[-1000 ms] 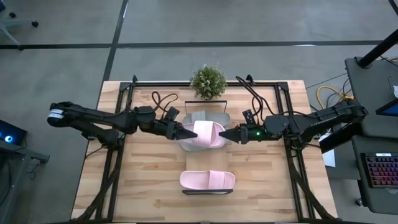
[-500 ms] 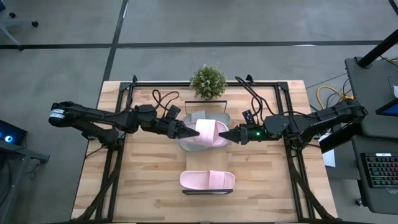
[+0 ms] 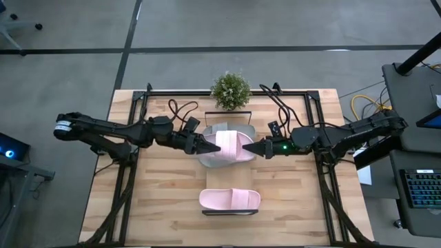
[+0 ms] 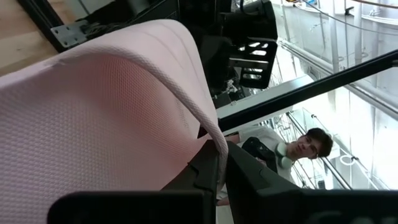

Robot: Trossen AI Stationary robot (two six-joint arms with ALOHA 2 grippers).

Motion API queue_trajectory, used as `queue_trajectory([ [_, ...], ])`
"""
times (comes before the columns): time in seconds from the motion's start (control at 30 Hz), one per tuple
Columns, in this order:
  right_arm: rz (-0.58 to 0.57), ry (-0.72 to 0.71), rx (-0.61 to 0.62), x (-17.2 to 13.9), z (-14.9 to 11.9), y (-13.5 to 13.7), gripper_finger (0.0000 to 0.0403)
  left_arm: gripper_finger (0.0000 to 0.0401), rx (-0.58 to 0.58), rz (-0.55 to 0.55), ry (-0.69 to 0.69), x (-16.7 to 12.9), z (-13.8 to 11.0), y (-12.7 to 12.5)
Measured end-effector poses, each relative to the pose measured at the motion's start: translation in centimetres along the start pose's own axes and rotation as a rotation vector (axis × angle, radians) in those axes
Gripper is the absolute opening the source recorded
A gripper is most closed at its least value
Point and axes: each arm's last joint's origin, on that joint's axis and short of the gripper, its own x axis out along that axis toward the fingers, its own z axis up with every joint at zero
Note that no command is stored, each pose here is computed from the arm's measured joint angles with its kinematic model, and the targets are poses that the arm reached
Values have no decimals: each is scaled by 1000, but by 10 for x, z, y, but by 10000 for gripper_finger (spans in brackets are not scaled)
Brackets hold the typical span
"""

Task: Pick and place slides into the shelf
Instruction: Put the pink slide on the shelf

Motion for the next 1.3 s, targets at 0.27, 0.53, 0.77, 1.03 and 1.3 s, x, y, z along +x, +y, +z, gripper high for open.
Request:
queue_trajectory([
  [0.27,-9,5,-19,0,0,-1,30,1,-1,-5,12,0,0,0],
  [0.53,-30,50,-24,0,-3,-4,30,47,-1,-23,72,0,-3,1],
  [0.77,-56,132,-39,-1,-7,-8,30,128,31,-71,198,3,-8,3],
  [1.03,-138,259,-59,-4,-15,-18,30,222,85,-230,134,5,-3,-10],
  [1.3,-162,193,-37,-4,-14,-18,29,254,95,-288,71,4,0,-17],
])
